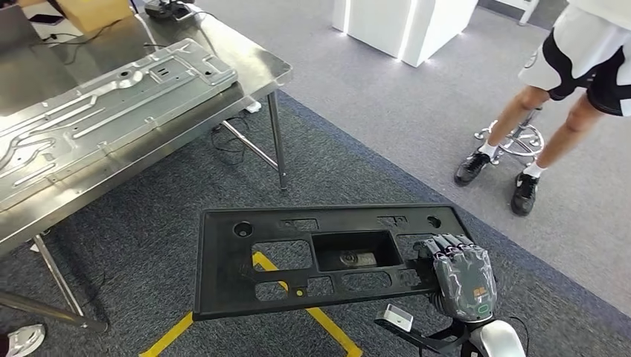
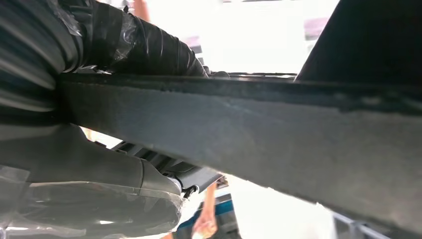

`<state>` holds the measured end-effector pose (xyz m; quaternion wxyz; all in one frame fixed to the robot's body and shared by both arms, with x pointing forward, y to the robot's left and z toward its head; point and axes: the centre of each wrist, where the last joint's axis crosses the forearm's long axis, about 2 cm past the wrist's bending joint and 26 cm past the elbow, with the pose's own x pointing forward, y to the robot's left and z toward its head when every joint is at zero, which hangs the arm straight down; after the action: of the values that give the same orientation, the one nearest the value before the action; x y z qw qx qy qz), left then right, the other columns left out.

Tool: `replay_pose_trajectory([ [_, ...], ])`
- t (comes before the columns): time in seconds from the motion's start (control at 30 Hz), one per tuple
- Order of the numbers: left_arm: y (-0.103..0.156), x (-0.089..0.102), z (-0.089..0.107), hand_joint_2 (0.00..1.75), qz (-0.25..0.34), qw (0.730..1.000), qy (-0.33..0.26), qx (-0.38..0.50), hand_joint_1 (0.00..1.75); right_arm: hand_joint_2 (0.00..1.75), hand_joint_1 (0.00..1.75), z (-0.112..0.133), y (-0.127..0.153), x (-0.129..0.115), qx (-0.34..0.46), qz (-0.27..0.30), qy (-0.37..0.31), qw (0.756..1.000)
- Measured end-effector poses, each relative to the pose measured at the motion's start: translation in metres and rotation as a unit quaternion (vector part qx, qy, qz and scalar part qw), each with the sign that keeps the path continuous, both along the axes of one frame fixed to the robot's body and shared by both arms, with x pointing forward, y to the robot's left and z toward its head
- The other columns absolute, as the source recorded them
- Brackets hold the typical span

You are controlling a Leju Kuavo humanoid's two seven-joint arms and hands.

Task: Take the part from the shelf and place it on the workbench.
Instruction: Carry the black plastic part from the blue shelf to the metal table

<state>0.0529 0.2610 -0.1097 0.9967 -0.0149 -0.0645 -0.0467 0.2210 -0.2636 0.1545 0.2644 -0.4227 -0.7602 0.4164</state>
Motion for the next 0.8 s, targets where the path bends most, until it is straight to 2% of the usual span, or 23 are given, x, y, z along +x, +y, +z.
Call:
replay_pose_trajectory([
  [0.33, 0.000, 0.001, 0.000, 1.75, -0.006, 1.000, -0.001, 0.001, 0.00, 1.75, 1.75, 0.010, -0.005, 0.018, -0.018, -0.002, 0.002, 1.000],
  [0.8, -0.002, 0.001, 0.000, 1.75, -0.005, 1.000, 0.000, -0.004, 0.00, 1.75, 1.75, 0.029, -0.028, 0.059, -0.109, -0.027, 0.023, 0.993],
])
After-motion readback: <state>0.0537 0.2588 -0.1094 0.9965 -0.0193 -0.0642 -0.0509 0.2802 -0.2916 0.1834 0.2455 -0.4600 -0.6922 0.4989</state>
